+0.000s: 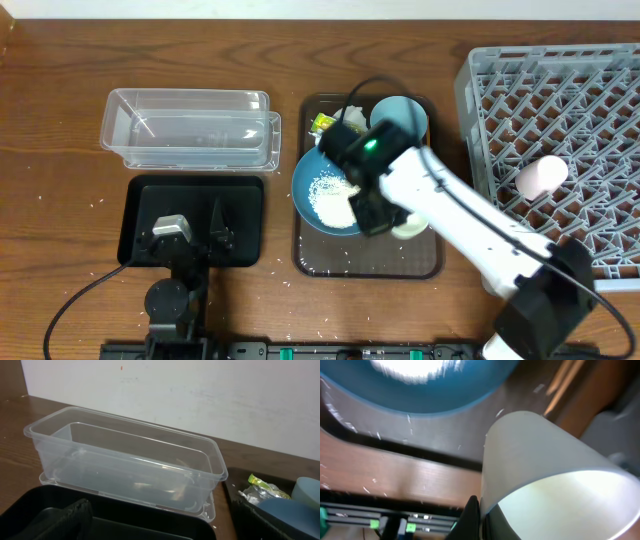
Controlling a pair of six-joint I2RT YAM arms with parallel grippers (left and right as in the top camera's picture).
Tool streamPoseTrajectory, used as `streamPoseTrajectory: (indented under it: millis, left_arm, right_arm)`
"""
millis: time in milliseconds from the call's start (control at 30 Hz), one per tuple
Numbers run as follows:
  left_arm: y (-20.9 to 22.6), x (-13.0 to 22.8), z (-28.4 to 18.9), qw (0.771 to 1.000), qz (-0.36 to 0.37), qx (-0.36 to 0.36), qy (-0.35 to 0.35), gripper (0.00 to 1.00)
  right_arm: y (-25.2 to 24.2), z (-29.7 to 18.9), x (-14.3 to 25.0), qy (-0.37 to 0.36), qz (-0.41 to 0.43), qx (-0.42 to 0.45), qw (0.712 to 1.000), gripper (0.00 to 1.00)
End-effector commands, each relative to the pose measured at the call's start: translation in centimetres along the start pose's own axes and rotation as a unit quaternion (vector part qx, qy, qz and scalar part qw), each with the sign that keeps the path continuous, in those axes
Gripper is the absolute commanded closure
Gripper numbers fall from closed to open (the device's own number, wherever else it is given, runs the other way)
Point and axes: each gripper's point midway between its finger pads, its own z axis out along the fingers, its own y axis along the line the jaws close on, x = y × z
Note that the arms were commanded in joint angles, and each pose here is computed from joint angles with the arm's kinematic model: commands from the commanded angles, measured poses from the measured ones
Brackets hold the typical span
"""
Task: Sort waste into correct bins and load items into the dishwasher rack
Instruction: 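Move the right gripper to the small white cup and grasp it, then place the white cup in the rack beside the pink cup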
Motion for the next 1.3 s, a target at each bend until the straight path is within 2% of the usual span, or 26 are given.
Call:
streamPoseTrajectory:
  millis: [0, 100, 267, 533, 767, 1000, 1133, 1267]
  left_arm:
    - [0.6, 1.7, 0.1, 1.0, 0.006, -0.011, 0.024, 0.09]
    - [0.6, 1.7, 0.1, 1.0, 0.006, -0.011, 0.024, 0.09]
    - [0.6, 1.7, 0.1, 1.0, 0.006, -0.011, 0.024, 0.09]
    - [0.6, 1.7, 0.1, 1.0, 0.006, -0.011, 0.024, 0.09]
    - [0.6, 1.7, 0.1, 1.0, 0.006, -0.011, 0.024, 0.09]
    - [0.6, 1.7, 0.1, 1.0, 0.006, -0.011, 0.024, 0.09]
    - [0.6, 1.7, 0.1, 1.0, 0.006, -0.011, 0.024, 0.09]
    - [0.6, 1.7, 0.1, 1.0, 0.006, -0.011, 0.024, 0.09]
  right_arm:
    - [-3.8, -4.9, -2.0, -0.087, -0.011, -0.005, 0.996, 0.99]
    - [-8.4, -8.5, -3.4, -0.152, 0.034, -0.032, 0.987, 0.99]
    - [-17.2, -11.2, -4.4, -0.238, 0.134, -0.047, 0.961, 0.99]
    - [-27.4, -9.1, -4.3, -0.291, 0.227, -0.16, 0.916, 0.99]
    - [-33.1, -6.5, -5.4, -0.369, 0.268, -0.291, 0.841, 0.99]
    - [-37.8, -3.1, -4.1, -0.413, 0.281, -0.382, 0.777, 0.99]
    - [-39.7, -2.3, -3.2, -0.458, 0.28, -0.459, 0.708, 0.99]
    - [-40.8, -0.6, -2.5, -0.462, 0.304, -0.506, 0.662, 0.99]
